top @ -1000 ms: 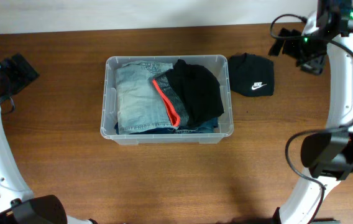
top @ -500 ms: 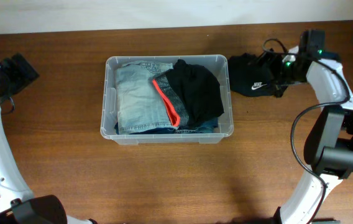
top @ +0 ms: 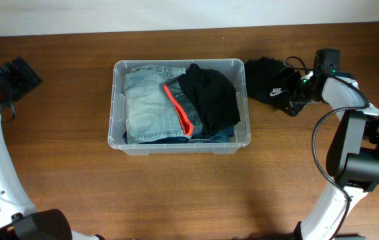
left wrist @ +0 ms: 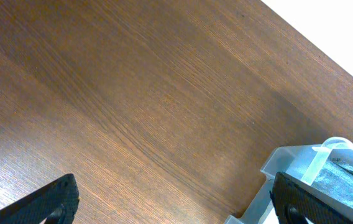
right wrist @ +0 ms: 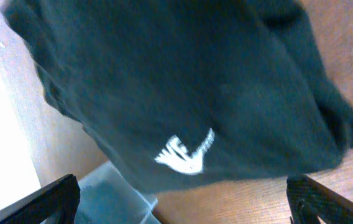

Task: Pack container
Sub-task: 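Lower the right gripper onto the black Nike cap and grasp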

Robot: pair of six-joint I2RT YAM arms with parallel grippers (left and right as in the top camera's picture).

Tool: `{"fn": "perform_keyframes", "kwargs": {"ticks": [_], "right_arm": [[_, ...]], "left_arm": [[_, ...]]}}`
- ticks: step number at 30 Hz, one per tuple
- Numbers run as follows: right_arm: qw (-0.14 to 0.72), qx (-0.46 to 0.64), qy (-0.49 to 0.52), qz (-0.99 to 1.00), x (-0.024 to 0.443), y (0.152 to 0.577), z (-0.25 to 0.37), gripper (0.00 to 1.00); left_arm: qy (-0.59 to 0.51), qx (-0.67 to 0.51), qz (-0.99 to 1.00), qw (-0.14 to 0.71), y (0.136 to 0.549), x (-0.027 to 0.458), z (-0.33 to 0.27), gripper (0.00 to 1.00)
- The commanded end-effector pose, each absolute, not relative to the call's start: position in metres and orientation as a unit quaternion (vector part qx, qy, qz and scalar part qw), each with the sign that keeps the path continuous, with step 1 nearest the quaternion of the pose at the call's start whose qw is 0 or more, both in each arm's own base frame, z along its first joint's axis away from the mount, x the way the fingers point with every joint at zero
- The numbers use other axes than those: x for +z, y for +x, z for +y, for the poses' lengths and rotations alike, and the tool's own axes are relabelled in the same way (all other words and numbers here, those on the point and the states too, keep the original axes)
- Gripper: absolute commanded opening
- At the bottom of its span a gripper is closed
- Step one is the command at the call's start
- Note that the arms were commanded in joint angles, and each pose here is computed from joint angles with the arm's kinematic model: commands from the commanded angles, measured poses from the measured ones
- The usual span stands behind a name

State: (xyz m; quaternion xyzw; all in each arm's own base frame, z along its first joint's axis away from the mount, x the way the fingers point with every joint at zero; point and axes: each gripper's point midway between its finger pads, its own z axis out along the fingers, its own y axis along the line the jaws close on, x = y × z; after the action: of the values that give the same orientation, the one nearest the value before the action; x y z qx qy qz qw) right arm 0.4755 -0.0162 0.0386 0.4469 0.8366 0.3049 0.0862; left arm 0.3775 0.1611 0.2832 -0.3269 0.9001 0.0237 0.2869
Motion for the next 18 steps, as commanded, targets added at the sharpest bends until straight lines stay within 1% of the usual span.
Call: {"fn": "perform_keyframes", "kwargs": {"ticks": [1, 5, 9, 18], "right_arm": [[0.104, 0.281, 0.452, 0.84, 0.034, 0.478, -0.022, 0.99], [0.125, 0.256, 0.45, 0.846, 0.031, 0.484, -0.026, 0.99], [0.135, 0.26, 0.438, 0.85, 0.027, 0.492, -0.017, 0.99], [0.112, 0.237, 0.441, 0.858, -0.017, 0.492, -0.005, 0.99]], "left_arm": [[-0.332, 0.026, 0.901, 0.279, 0.378, 0.277, 0.164, 0.99], [-0.332, 0.026, 0.901, 0.279, 0.378, 0.277, 0.164, 0.99], [-0.332, 0.026, 0.901, 0.279, 0.378, 0.277, 0.164, 0.99], [-0.332, 0.026, 0.901, 0.279, 0.378, 0.277, 0.164, 0.99]]}}
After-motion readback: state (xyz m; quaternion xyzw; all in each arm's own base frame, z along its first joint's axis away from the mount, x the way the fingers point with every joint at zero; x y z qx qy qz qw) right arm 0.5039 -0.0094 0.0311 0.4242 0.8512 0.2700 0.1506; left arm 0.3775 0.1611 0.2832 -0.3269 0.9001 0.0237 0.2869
